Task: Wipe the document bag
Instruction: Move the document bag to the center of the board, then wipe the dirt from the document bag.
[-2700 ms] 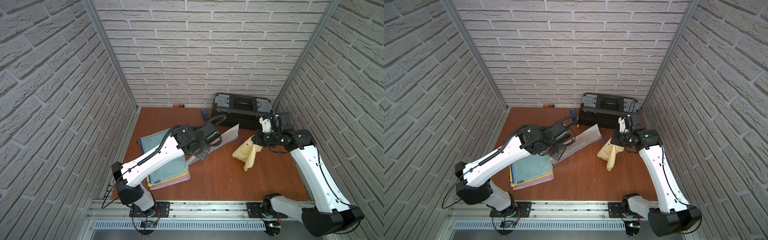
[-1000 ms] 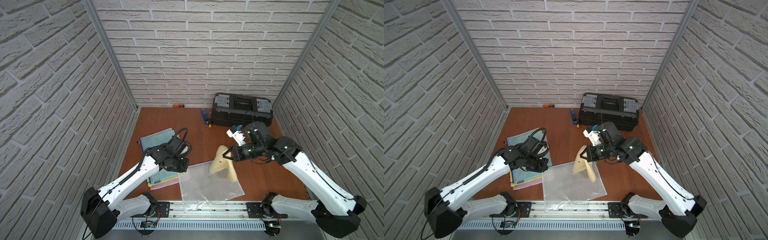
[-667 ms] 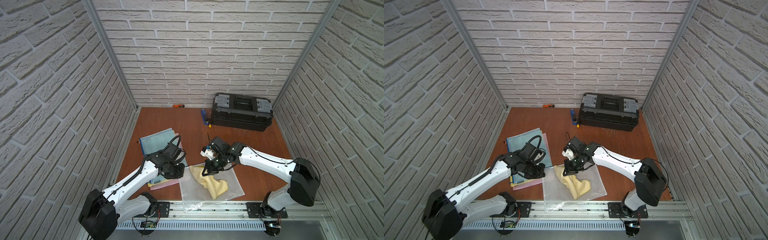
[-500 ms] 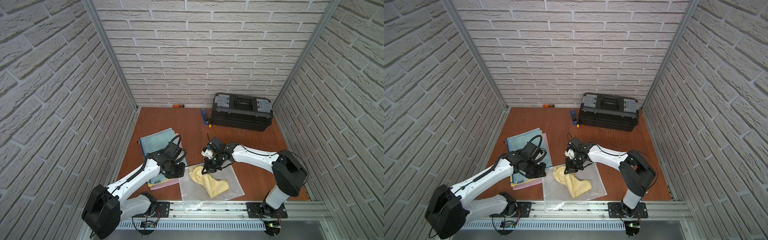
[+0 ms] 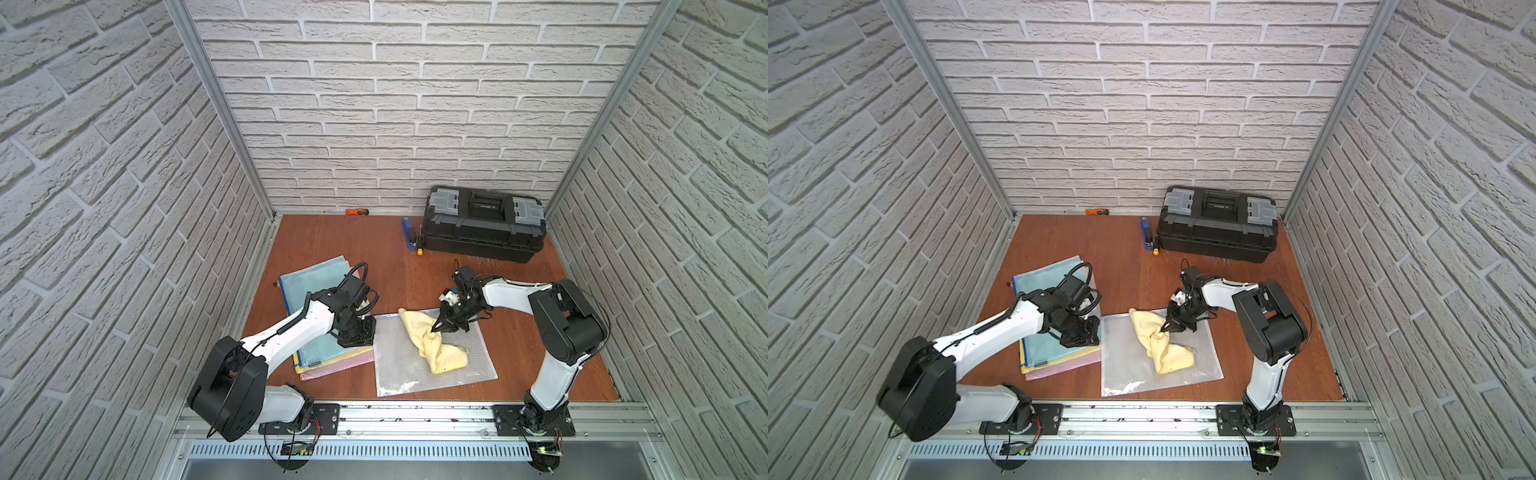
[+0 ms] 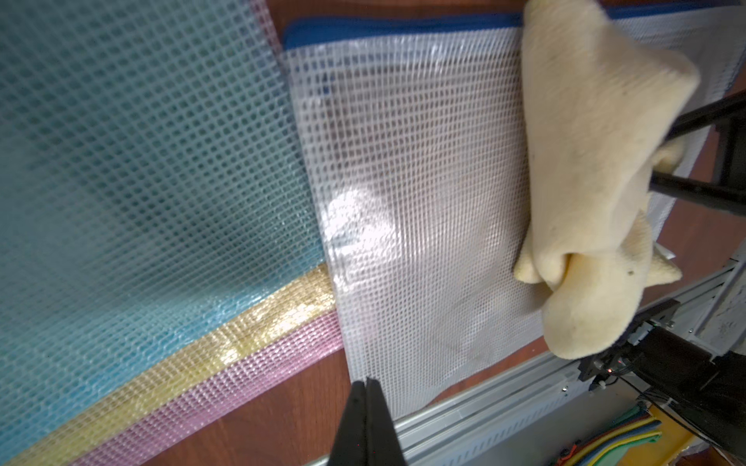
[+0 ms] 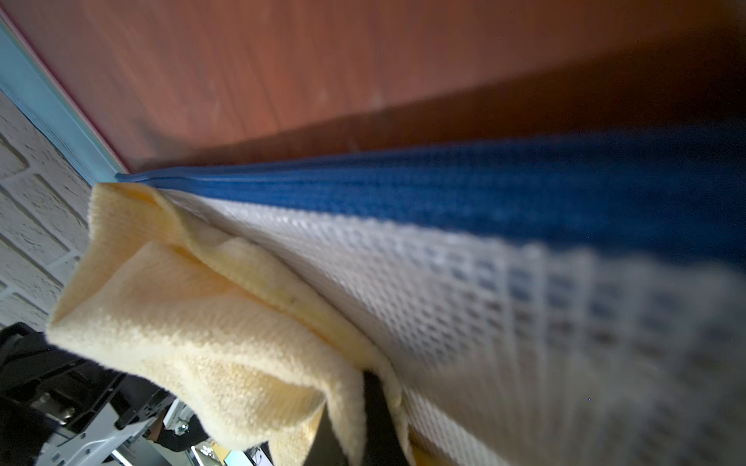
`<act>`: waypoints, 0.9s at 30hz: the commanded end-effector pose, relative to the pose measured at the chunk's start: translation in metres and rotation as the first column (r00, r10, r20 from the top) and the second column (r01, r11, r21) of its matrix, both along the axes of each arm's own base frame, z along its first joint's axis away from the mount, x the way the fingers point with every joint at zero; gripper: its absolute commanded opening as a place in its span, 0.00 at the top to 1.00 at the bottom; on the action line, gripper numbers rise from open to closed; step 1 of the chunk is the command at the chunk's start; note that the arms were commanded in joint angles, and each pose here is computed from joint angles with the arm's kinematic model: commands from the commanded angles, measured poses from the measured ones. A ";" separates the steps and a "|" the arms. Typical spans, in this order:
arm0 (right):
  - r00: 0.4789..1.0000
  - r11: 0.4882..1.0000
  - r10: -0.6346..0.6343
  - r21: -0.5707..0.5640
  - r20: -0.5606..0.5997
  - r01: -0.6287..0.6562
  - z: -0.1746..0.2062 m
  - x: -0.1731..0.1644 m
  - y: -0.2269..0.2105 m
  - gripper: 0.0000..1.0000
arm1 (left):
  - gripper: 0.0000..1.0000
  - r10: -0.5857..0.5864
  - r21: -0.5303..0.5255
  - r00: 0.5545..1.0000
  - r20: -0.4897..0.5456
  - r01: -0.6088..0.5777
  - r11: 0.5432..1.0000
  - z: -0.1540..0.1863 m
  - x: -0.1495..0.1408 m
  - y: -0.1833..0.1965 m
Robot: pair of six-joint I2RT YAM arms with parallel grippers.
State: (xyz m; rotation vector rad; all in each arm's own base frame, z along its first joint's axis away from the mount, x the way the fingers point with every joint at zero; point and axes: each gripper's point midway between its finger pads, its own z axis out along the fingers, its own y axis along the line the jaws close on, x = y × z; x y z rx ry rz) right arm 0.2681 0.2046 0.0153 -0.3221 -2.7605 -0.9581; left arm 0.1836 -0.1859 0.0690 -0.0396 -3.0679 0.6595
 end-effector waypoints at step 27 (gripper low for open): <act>0.966 0.971 0.171 -0.199 0.194 -0.132 0.056 0.054 -0.021 0.98 | 1.00 0.049 -0.157 0.995 0.093 -0.034 0.987 -0.043 0.145 -0.053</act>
